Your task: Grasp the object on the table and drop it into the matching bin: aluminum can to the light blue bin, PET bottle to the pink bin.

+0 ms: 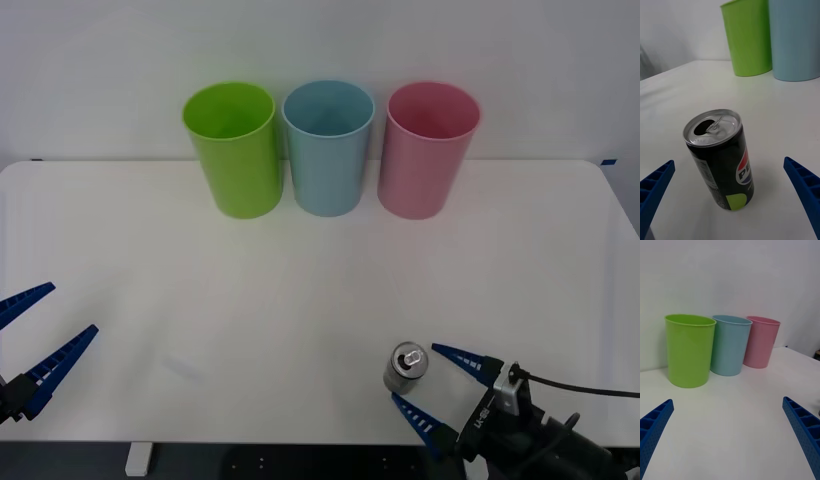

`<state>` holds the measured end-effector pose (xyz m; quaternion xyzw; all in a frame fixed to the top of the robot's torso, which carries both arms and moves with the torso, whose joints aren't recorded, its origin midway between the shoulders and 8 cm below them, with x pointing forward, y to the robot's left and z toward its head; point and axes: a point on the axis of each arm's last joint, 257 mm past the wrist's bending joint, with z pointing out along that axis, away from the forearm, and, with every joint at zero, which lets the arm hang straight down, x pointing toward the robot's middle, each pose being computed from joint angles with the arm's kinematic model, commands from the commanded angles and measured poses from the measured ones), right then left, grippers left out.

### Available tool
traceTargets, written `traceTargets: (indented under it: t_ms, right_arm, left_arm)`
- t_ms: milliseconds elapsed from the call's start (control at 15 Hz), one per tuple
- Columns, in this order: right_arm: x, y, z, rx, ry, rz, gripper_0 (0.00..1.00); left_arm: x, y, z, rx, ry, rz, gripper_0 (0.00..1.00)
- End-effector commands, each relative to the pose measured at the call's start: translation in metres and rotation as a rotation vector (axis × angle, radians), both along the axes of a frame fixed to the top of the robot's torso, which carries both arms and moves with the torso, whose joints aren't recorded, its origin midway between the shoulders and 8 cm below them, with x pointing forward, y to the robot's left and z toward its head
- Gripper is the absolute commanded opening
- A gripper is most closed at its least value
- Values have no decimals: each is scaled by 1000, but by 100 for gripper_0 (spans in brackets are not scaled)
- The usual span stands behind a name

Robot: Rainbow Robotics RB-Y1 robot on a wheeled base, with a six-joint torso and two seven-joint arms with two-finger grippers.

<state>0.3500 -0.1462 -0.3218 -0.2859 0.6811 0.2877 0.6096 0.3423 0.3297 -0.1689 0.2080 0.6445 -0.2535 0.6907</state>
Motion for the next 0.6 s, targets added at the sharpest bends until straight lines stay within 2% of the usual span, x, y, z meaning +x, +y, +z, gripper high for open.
traceTargets:
  t_ms: [67, 600]
  right_arm:
    - [5, 12, -1, -2, 1, 4, 100]
    - [20, 35, -4, -50, -40, -7, 100]
  left_arm:
    - [0, 0, 0, 0, 0, 0, 100]
    - [0, 0, 0, 0, 0, 0, 100]
